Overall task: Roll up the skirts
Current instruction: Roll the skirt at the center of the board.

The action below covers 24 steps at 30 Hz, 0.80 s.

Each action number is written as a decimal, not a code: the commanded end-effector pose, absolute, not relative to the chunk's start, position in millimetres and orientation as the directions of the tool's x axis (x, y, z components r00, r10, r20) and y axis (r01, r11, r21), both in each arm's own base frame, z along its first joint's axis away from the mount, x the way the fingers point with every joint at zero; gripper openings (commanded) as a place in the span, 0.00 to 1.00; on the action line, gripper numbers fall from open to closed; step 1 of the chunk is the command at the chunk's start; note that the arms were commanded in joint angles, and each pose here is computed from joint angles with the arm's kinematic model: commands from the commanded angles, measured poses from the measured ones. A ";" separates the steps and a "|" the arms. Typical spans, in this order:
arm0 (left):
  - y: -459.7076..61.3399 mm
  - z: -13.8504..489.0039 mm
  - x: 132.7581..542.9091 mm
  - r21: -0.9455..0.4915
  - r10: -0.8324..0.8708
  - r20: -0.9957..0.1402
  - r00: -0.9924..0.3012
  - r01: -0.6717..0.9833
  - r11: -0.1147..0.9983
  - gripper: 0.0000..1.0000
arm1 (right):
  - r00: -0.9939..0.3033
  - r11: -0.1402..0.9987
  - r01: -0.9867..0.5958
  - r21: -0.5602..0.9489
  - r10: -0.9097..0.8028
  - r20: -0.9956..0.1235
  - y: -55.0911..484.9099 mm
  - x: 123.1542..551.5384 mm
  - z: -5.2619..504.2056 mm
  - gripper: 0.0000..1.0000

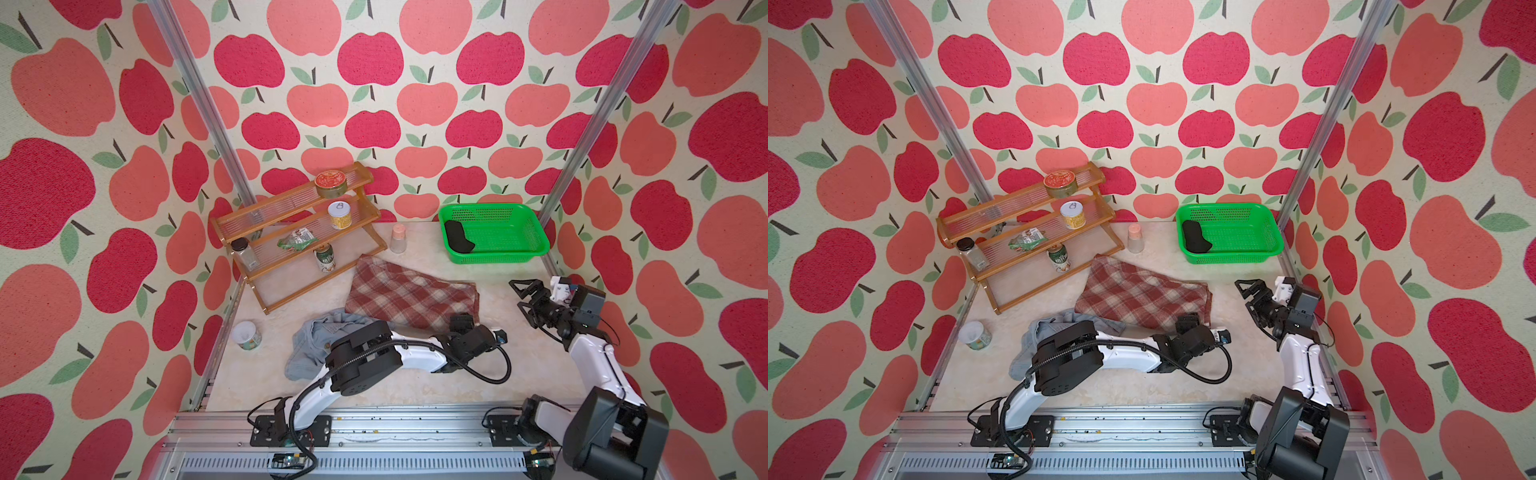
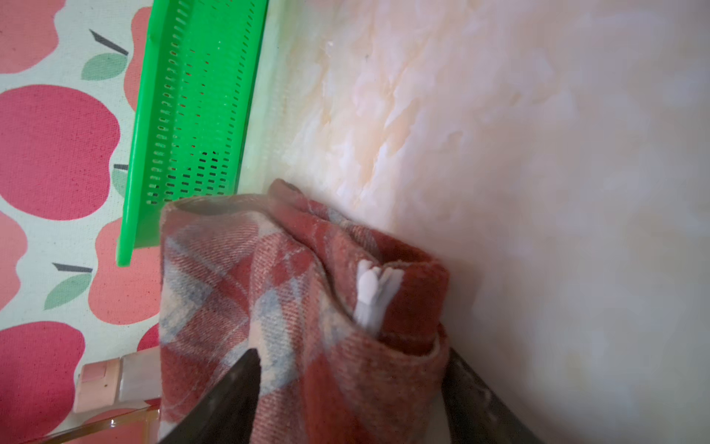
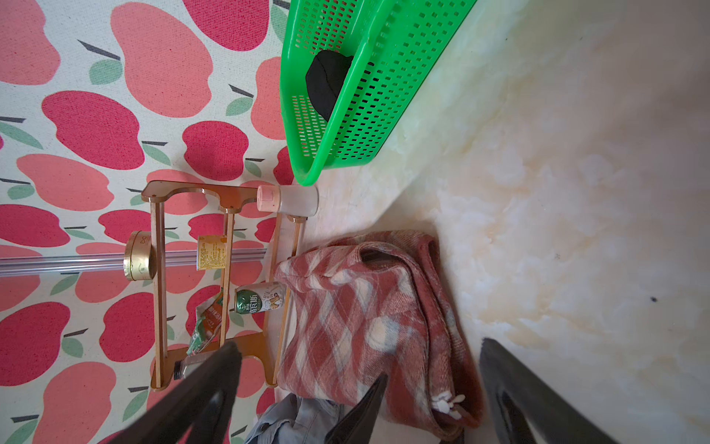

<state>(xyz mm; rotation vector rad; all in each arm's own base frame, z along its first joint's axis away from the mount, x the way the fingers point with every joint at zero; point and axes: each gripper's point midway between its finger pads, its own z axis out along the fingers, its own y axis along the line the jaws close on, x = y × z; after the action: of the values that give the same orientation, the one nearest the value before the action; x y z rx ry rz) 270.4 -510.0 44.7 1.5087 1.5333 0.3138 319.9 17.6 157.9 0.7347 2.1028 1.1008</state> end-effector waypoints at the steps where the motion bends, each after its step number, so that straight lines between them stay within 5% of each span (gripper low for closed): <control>1: -498.1 -1.3 269.2 0.730 0.938 -0.301 0.169 0.674 0.113 0.41 | -0.628 0.517 0.168 0.839 0.713 -0.313 13.6 320.4 164.0 0.99; 3: -498.0 -2.6 275.2 0.738 0.943 -0.295 0.151 0.664 0.125 0.08 | -0.626 0.519 0.171 0.838 0.714 -0.315 12.5 320.0 163.1 0.99; 4: -498.1 1.5 279.9 0.743 0.942 -0.308 0.134 0.652 0.150 0.02 | -0.625 0.521 0.174 0.835 0.714 -0.316 11.9 319.5 162.2 0.99; 9: -495.3 52.6 294.5 0.718 0.872 -0.487 0.050 0.592 0.367 0.00 | -0.617 0.532 0.174 0.829 0.715 -0.329 8.8 318.7 162.7 0.99; 15: -453.0 123.7 294.1 0.336 0.557 -0.796 -0.236 0.594 0.731 0.00 | -0.611 0.477 0.141 0.867 0.731 -0.303 13.2 323.0 167.7 0.99; 19: -401.5 116.4 306.1 0.062 0.317 -0.822 -0.473 0.479 0.876 0.00 | -0.641 0.455 0.090 0.886 0.707 -0.298 26.4 322.5 172.0 0.98; 24: -350.6 101.3 305.6 -0.132 0.089 -0.793 -0.603 0.313 0.941 0.00 | -0.710 0.545 0.027 0.838 0.601 -0.368 58.4 316.2 172.2 0.97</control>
<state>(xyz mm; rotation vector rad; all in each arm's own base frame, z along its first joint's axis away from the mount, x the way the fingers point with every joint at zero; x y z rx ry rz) 321.9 -368.4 142.0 0.4676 2.0509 -0.2317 320.9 41.1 165.7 0.6244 2.1003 1.1598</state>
